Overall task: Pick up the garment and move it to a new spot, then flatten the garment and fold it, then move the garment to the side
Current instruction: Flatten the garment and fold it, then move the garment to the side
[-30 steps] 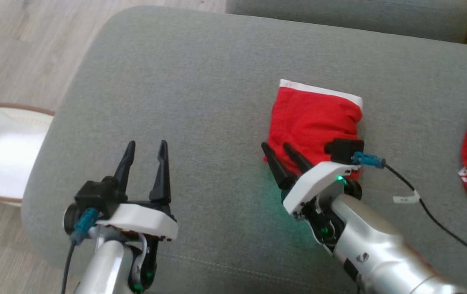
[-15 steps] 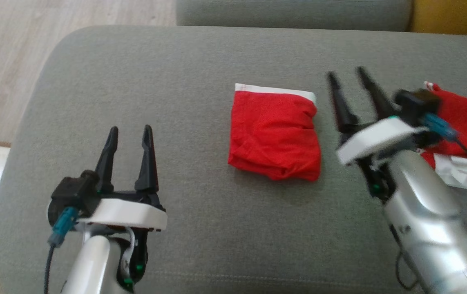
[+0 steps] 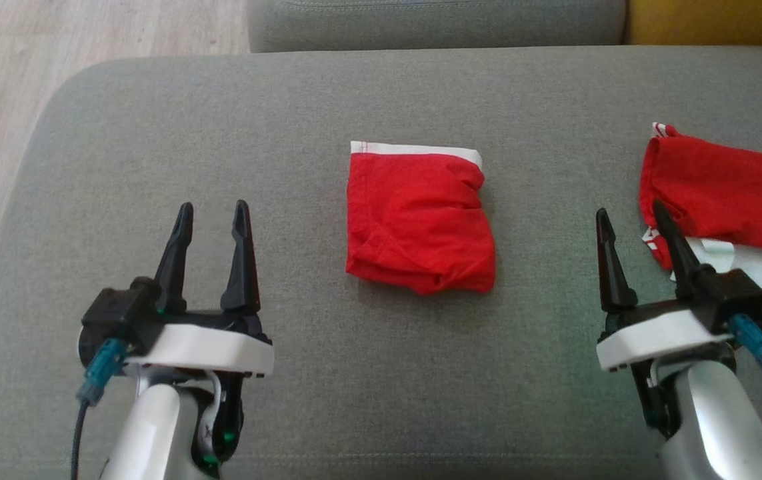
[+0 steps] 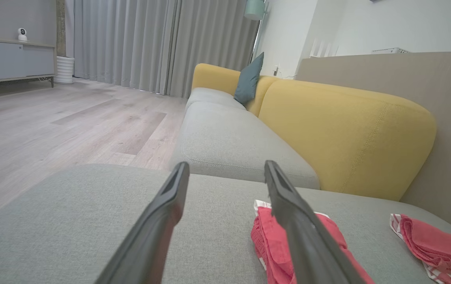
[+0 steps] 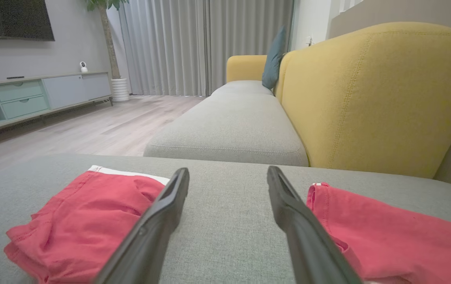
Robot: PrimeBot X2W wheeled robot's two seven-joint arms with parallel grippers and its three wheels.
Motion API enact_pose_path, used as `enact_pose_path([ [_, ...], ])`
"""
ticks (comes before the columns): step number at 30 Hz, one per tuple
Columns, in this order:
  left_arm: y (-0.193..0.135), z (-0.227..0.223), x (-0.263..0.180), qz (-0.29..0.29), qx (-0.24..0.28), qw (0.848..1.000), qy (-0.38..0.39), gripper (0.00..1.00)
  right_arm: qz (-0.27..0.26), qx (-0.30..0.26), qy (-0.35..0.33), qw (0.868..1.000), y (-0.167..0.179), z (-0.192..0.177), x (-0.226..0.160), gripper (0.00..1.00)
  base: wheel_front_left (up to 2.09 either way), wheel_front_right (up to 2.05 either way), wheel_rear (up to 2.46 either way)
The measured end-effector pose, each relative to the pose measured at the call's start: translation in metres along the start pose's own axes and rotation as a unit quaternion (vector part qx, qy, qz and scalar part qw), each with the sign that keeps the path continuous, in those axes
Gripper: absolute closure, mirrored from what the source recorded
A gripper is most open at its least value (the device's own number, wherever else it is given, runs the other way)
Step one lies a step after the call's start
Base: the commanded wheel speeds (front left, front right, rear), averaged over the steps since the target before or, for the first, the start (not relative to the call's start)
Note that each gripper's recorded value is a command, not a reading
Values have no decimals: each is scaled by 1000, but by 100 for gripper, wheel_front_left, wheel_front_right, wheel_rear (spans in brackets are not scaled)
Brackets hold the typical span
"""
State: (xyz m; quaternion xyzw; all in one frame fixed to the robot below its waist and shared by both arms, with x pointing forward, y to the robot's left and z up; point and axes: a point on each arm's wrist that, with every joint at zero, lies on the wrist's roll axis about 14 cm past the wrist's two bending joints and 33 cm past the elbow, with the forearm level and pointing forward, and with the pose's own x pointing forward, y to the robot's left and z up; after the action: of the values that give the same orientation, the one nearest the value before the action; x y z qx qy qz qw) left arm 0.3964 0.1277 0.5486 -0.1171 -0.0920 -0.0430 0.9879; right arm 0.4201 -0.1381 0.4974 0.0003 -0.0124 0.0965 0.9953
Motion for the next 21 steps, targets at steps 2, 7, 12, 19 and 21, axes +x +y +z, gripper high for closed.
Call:
enact_pose_path([
  [2, -3, -1, 0, -4, -1, 1000, 1, 0, 0, 4, -1, 1000, 1, 1, -3, 0, 0, 0, 0],
  [7, -4, -3, 0, -6, -2, 1000, 4, 0, 1, 12, -10, 1000, 4, 8, -2, 0, 0, 0, 0],
  [12, -2, -7, -1, -5, -2, 1000, 9, 0, 4, 22, -1, 1000, 6, 3, 3, 0, 0, 0, 0],
  [19, 4, -18, -1, 2, 0, 1000, 26, 0, 35, 74, 85, 993, 30, -32, 22, 0, 0, 0, 0],
  [21, 8, -20, 0, 8, 0, 1000, 28, 0, 48, 83, 106, 990, 39, -41, 32, 0, 0, 0, 0],
])
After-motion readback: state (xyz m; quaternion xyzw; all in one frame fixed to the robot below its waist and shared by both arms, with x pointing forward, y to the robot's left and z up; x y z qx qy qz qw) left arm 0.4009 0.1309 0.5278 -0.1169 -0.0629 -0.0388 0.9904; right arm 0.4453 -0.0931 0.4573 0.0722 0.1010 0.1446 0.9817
